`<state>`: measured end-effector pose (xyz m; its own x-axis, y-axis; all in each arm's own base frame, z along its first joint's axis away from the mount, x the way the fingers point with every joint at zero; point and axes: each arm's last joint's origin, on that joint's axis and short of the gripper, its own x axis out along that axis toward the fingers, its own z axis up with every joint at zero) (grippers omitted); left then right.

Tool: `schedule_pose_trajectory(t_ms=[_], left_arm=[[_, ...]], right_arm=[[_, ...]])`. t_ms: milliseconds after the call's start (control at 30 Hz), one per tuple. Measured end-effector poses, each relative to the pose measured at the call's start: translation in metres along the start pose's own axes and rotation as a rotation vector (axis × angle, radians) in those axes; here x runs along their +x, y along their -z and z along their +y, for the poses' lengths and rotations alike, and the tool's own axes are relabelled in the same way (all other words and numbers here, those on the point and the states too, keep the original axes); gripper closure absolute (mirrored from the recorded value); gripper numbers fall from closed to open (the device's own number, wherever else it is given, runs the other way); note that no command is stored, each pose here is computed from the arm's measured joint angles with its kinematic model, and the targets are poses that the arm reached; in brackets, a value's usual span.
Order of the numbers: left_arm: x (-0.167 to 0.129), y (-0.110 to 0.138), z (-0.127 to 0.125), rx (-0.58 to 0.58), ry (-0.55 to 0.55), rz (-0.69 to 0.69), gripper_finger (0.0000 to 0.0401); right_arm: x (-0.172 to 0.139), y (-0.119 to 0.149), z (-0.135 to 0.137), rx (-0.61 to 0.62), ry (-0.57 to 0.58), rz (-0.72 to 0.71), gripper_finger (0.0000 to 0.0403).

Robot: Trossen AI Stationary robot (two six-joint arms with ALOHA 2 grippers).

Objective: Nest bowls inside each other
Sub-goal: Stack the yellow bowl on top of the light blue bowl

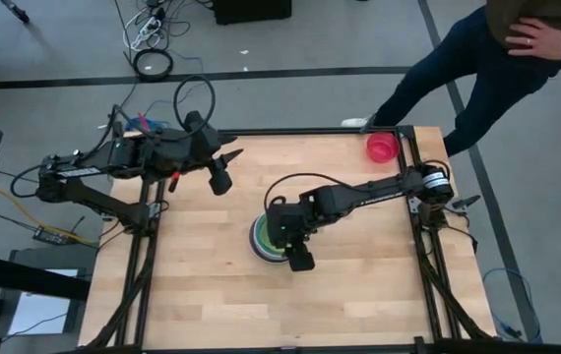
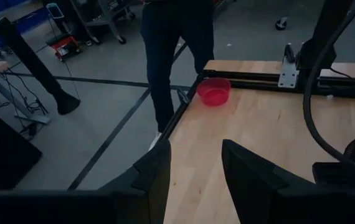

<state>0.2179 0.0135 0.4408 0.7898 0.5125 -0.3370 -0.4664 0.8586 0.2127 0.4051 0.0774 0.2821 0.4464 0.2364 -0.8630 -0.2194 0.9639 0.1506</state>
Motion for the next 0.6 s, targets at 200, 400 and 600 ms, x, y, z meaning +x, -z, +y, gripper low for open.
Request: schedule_pose_trajectory(t_ms=[200,400,600], left_arm=[[0.000,0.001,0.000,-0.008,0.000,0.009,0.0248],[0.000,0.002,0.000,-0.005,0.001,0.015,0.0248],[0.000,0.002,0.000,-0.011,0.008,0.016,0.0248]], right_arm=[[0.007,0.007,0.001,0.027,0.008,0.064,0.0230],[0.012,0.009,0.002,0.022,0.035,0.087,0.0268],[0.023,0.008,0.000,-0.001,0.042,0.084,0.0379]])
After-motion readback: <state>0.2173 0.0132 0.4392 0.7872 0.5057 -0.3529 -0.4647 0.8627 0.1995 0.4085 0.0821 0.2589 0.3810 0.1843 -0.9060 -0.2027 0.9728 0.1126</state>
